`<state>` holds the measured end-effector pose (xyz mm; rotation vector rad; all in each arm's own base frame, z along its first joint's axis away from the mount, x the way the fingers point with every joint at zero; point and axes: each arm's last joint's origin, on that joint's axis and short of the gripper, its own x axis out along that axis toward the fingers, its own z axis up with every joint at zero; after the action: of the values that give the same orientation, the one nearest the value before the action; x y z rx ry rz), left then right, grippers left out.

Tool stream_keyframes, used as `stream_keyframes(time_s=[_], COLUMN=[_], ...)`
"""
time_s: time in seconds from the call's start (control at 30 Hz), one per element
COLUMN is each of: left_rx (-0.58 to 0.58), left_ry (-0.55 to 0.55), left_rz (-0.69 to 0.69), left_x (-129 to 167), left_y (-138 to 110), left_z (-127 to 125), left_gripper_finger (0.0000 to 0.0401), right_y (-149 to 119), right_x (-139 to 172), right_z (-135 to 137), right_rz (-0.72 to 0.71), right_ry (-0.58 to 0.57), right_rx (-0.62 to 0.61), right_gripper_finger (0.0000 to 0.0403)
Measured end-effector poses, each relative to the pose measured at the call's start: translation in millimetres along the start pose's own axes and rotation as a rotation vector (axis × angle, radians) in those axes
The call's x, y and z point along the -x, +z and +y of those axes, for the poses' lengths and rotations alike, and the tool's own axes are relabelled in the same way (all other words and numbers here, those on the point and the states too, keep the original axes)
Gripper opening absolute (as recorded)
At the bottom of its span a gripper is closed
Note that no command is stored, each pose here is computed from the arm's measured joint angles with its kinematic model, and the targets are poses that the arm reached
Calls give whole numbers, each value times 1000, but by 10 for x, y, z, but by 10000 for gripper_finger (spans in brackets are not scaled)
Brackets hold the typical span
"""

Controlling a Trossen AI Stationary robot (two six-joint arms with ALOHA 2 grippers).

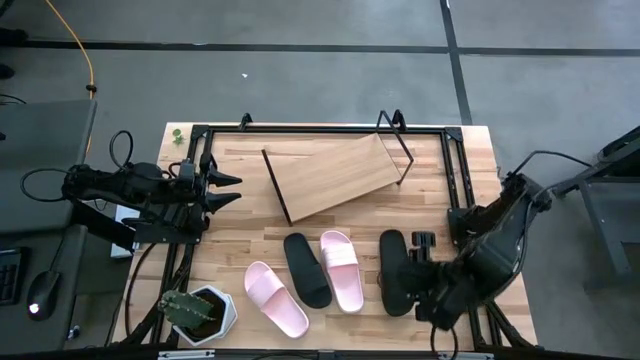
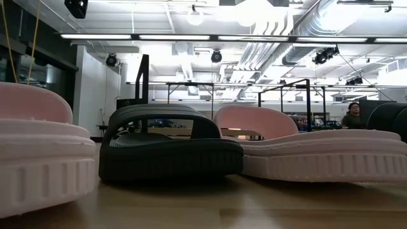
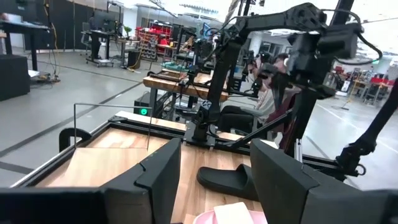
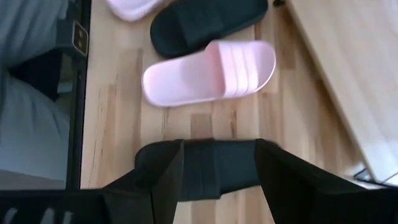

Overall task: Pick and place slides into the shelf
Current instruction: Put the right black slipper on the shelf

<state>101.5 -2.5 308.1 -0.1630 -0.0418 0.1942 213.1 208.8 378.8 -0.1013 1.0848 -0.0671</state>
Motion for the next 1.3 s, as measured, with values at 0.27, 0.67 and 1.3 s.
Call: stream_keyframes(time_s=[0.27, 0.67, 1.3], left_rx=[-19, 21, 72], left_ry=[18, 28, 44], left_rz=[-6, 23, 93], left_x=[0, 1, 6], left_y=[4, -26, -99], left_z=[5, 11, 24], left_gripper_finger=[177, 177, 177], right_y=[-92, -191, -320], right_x=[-214, -614, -1226], right_z=[339, 666, 1026], right_rz=[61, 202, 382], right_ry=[-31, -102, -166], right_rx=[-19, -61, -80], right_gripper_finger=[188, 188, 188])
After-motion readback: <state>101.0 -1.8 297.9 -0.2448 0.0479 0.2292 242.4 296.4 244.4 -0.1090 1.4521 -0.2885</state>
